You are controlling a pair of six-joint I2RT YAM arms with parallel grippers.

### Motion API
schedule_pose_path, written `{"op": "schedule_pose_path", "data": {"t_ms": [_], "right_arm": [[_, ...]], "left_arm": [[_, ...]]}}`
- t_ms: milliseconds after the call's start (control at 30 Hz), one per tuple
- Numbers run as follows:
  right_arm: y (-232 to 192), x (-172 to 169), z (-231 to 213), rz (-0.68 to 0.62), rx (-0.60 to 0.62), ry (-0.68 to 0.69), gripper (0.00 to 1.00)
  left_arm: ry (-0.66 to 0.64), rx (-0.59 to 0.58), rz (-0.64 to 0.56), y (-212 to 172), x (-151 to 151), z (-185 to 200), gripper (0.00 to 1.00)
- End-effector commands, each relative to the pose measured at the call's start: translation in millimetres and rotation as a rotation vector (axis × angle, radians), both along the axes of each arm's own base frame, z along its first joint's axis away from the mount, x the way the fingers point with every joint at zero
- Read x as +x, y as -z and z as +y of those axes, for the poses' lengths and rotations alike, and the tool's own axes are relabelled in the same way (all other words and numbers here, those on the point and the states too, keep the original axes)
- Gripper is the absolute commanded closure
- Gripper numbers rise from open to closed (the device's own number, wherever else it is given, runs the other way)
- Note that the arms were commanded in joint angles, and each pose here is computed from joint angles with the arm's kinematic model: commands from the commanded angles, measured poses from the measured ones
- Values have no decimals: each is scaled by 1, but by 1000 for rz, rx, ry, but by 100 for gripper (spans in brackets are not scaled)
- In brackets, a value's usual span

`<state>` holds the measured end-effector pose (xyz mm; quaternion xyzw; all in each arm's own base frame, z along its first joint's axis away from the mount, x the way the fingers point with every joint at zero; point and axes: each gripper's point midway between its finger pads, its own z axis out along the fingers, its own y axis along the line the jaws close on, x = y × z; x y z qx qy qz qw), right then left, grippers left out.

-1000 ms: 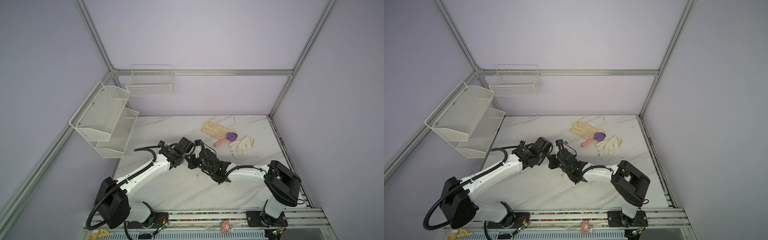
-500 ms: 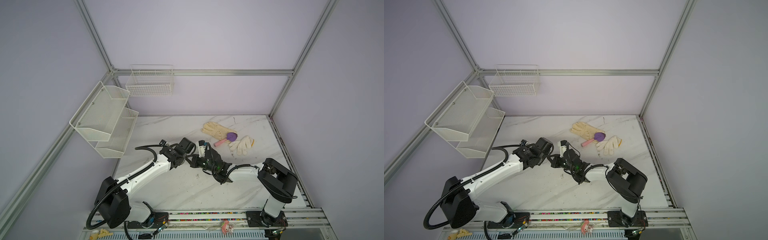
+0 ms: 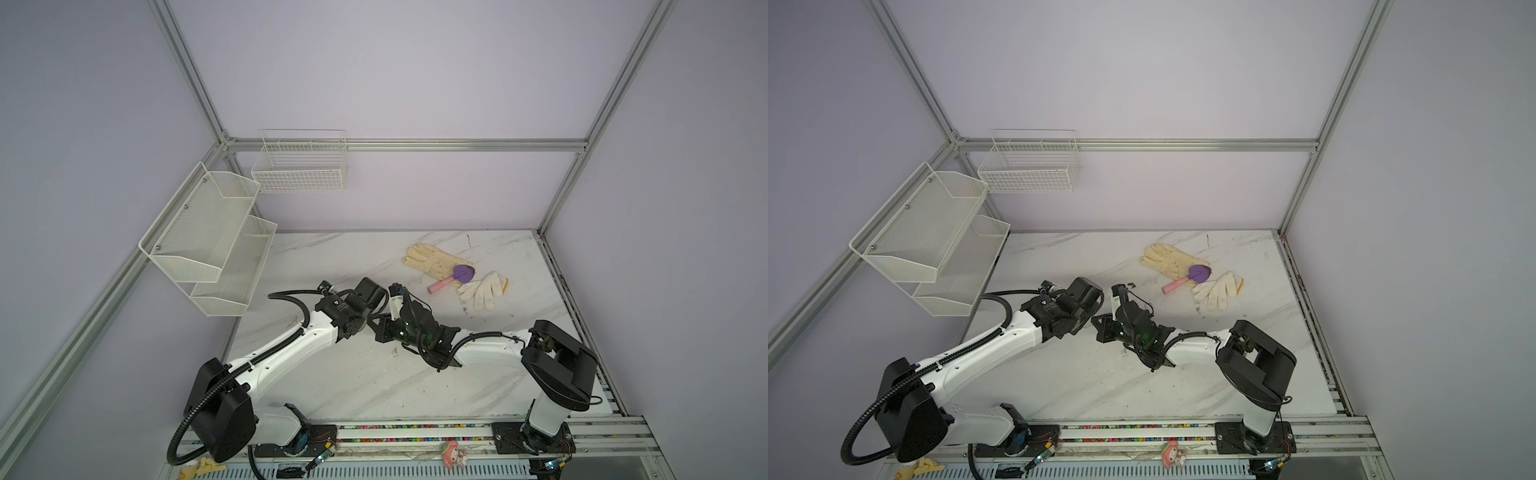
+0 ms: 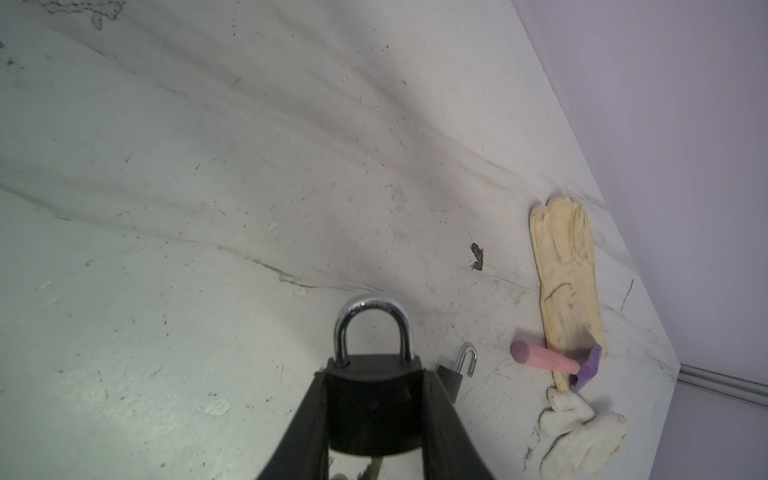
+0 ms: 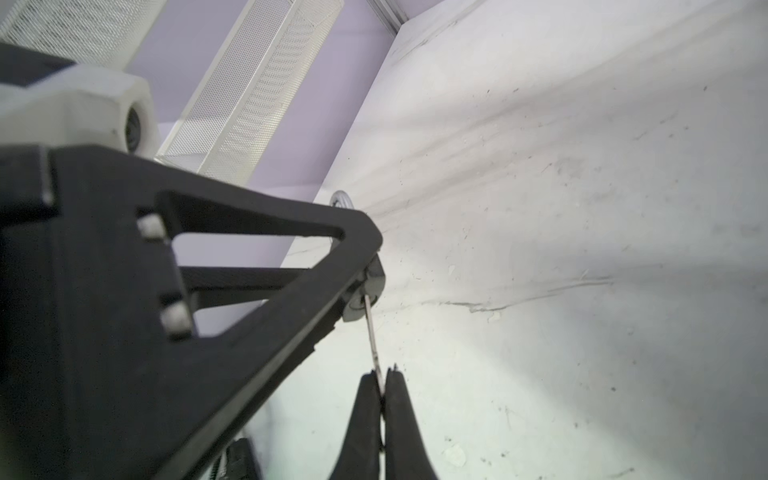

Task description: Unlock with the key

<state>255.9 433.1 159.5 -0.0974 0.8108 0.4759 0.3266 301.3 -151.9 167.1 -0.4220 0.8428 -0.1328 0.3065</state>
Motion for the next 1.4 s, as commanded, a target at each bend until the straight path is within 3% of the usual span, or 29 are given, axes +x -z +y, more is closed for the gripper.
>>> {"op": "schedule_pose_path", "data": {"t_ms": [0,133,267,400,1100,1367], "right_arm": [[-40,-10,0,66,117,9,100],[-11,-20,-15,135,17,60,100],[-12,-32,-20,125,-57,71,100],[-13,-39,-16,157,-19,32,100],[-13,-12,-15,145,-55,115,100],[3,9,-34,60,-220,234,100]], "left_arm": [[152,-90,107,5,-28,-24,100],[107,-71,110,6,-33,-9,100],[73,-35,99,3,-33,2,100],[71,-43,98,0,-30,-1,100],[104,-78,36,-19,-26,-15,100],[126,-109,1,-34,-23,-25,100]]}}
